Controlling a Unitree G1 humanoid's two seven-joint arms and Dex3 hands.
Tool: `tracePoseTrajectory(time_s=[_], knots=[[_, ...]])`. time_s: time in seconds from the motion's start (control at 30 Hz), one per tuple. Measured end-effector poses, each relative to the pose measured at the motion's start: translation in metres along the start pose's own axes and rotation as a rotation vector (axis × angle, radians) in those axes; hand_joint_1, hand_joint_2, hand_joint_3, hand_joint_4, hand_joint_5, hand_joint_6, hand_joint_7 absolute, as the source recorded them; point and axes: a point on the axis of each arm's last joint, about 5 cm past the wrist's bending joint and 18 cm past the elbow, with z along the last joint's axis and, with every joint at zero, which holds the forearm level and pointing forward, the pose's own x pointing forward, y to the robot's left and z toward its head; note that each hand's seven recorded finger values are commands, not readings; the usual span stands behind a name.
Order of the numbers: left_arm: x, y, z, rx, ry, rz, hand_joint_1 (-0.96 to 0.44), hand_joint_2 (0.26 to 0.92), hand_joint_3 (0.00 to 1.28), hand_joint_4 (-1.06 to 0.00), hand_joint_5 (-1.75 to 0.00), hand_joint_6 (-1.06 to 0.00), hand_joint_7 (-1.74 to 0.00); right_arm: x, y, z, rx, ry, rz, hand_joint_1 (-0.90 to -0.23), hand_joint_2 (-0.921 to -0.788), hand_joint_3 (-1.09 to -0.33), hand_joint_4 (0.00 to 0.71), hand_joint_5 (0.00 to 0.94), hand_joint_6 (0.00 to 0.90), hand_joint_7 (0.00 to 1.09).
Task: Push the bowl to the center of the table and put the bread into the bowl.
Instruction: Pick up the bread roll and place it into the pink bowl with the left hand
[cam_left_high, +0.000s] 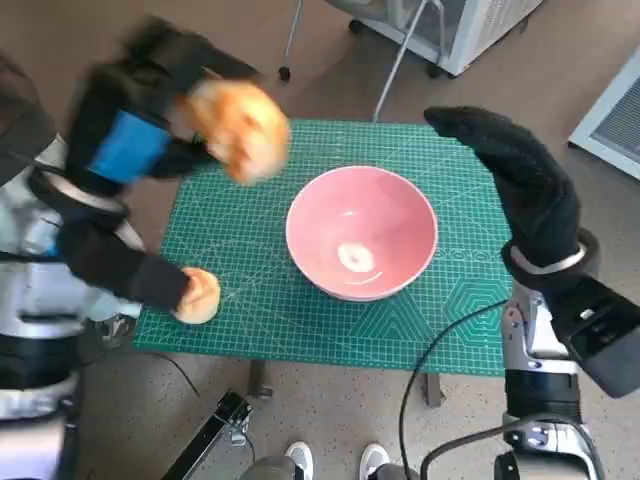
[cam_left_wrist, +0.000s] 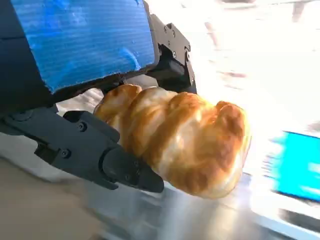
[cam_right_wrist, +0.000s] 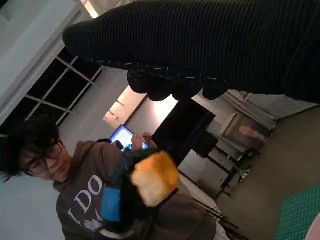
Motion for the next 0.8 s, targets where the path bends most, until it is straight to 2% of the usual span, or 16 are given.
tracePoseTrajectory(time_s=[0.17, 0.43, 0.6, 0.8], knots=[[0.005, -0.02, 0.001, -0.085, -0.012, -0.107, 0.0, 0.92, 0.05, -0.7, -1.15, -0.66, -1.14, -0.0012, -0.002, 0.0, 0.009, -0.007, -0.004, -0.664, -0.921, -0.766, 0.235, 0.091, -0.001, 0.77], [0.011, -0.063, -0.003, -0.155, 0.021, -0.298, 0.0, 0.92, 0.09, -0.65, -1.2, -0.62, -1.19, -0.0038, -0.003, -0.002, 0.013, -0.005, -0.001, -0.663, -0.921, -0.764, 0.228, 0.099, -0.001, 0.77], [0.015, -0.086, -0.009, -0.15, 0.057, -0.402, 0.0, 0.92, 0.1, -0.63, -1.26, -0.61, -1.16, -0.0054, -0.003, -0.003, 0.011, -0.006, -0.001, -0.661, -0.921, -0.762, 0.219, 0.105, -0.001, 0.78], [0.017, -0.103, -0.017, -0.136, 0.112, -0.49, 0.0, 0.92, 0.13, -0.59, -1.32, -0.59, -1.16, -0.0071, -0.003, -0.003, 0.008, -0.009, -0.002, -0.661, -0.921, -0.761, 0.212, 0.115, -0.001, 0.77]])
